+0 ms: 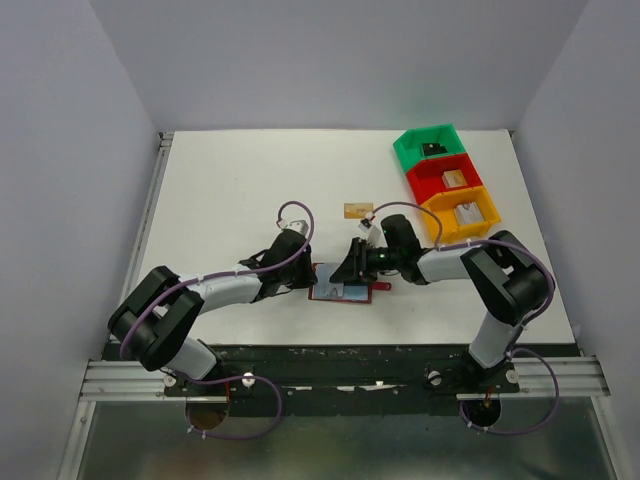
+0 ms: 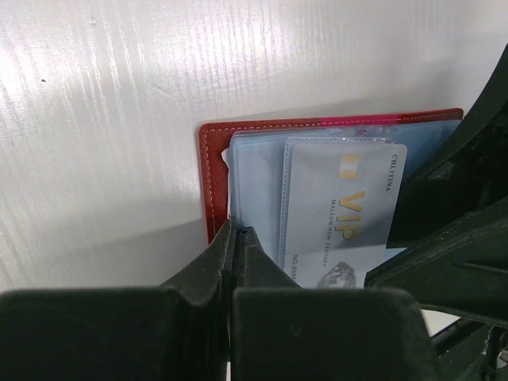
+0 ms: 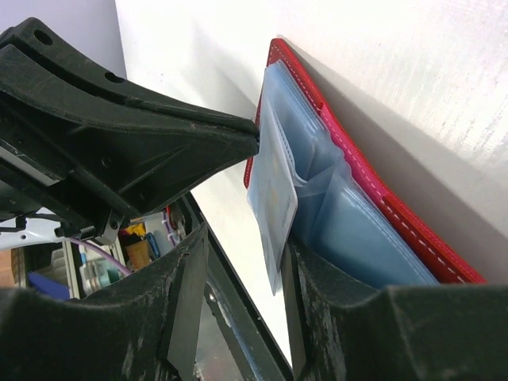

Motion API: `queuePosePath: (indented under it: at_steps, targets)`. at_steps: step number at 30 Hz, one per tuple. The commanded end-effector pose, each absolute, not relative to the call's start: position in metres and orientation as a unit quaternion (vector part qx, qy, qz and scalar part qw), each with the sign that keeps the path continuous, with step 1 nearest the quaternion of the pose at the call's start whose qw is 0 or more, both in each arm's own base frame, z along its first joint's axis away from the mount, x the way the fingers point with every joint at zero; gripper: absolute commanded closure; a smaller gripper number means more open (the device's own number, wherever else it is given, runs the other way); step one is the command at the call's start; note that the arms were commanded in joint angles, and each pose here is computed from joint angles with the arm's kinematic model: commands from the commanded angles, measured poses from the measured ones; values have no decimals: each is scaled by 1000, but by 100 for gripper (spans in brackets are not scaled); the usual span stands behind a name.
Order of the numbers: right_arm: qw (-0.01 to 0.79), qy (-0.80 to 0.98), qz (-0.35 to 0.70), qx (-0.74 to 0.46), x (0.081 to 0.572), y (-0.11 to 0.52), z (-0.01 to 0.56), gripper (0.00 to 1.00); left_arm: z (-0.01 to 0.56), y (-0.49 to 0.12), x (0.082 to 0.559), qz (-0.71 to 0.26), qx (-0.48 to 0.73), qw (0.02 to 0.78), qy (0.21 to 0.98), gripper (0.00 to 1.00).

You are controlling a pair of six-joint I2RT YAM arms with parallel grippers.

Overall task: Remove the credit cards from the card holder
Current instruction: Remove the credit card from the card holder.

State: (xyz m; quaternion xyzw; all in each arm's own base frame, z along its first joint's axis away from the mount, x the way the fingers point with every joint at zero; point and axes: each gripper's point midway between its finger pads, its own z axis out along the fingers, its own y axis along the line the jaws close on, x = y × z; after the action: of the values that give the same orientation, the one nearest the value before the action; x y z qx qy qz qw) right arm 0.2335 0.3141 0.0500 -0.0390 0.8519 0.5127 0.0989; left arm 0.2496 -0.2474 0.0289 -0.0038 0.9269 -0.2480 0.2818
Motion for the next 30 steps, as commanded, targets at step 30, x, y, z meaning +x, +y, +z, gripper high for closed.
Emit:
queuePosePath:
  at_steps: [30]
  targets:
    - [112,828,549,-21,240,308,62,54,12,-244,239,-240,7,257,936,100]
